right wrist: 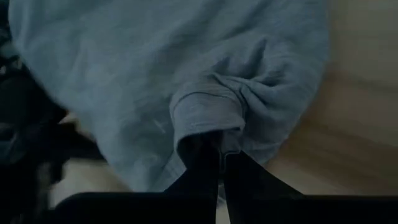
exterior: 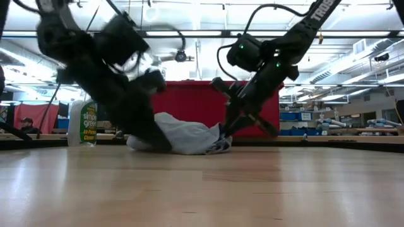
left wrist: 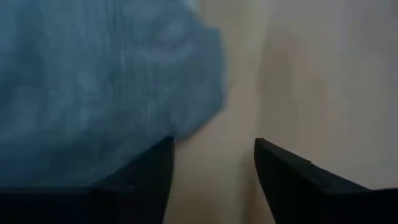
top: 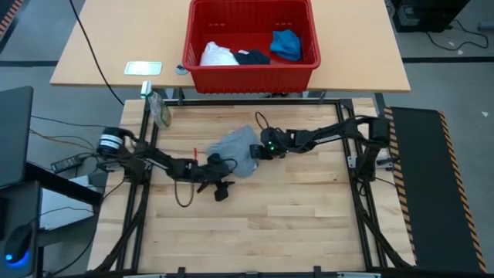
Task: Fold laundry
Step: Fold the gray shirt
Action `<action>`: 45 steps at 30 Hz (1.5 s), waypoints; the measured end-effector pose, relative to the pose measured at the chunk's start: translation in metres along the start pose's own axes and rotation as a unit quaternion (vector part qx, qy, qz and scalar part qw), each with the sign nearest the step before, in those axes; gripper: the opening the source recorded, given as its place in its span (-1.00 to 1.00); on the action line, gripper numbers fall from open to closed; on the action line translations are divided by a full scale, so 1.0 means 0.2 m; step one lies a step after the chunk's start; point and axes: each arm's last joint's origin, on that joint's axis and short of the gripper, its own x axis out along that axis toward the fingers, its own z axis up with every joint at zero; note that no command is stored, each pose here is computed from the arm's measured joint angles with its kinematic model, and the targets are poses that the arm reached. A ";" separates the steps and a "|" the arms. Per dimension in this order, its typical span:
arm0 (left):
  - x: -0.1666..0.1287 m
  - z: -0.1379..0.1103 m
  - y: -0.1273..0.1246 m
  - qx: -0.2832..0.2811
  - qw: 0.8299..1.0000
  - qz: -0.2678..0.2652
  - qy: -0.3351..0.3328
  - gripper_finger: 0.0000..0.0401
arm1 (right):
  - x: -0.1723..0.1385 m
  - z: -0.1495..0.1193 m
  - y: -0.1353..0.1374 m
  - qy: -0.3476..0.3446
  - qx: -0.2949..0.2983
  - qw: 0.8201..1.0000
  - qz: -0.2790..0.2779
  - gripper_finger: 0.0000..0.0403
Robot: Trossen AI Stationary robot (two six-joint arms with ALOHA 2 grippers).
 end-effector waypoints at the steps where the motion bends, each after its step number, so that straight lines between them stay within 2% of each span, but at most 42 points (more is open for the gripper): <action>1: 0.02 -0.01 0.00 -0.005 1.000 0.005 0.001 0.01 | 0.02 0.00 0.00 0.001 -0.002 1.000 0.009 -0.92; 4: 0.05 -0.01 0.01 -0.019 1.000 0.009 0.006 -0.20 | 0.06 -0.01 -0.01 0.010 0.004 1.000 0.014 -0.91; 7: 0.06 -0.01 0.03 -0.056 0.998 0.012 0.008 -0.43 | 0.08 -0.01 -0.02 0.015 0.010 1.000 0.019 -0.91; 12: 0.03 0.01 0.04 -0.097 0.995 0.011 0.005 -0.90 | 0.07 0.02 -0.02 0.001 -0.009 1.000 0.022 -0.91; 13: 0.03 0.02 0.04 -0.106 0.994 0.008 0.005 -0.95 | 0.07 0.03 -0.02 -0.002 -0.011 1.000 0.024 -0.91; 20: -0.09 0.11 0.04 -0.148 0.988 -0.025 -0.025 -0.99 | 0.04 0.10 -0.03 0.014 -0.054 0.997 0.047 -0.91; 27: -0.28 0.20 0.05 -0.201 0.978 -0.032 -0.041 -0.99 | -0.16 0.09 0.10 0.006 -0.198 0.975 0.105 -0.91; 30: -0.39 0.26 0.06 -0.212 0.977 0.003 -0.018 -1.00 | -0.29 0.08 0.16 -0.027 -0.238 0.964 0.113 -0.91; 34: -0.56 0.35 0.05 -0.175 0.979 0.090 0.047 -1.00 | -0.49 0.10 0.22 -0.087 -0.284 0.945 0.134 -0.91; 39: -0.77 0.57 0.01 -0.118 0.983 0.119 0.068 -1.00 | -0.72 0.13 0.24 -0.138 -0.313 0.928 0.147 -0.92; 45: -1.00 0.84 -0.04 -0.093 0.988 0.121 -0.030 -1.00 | -0.99 0.08 0.26 -0.151 -0.368 0.892 0.212 -0.93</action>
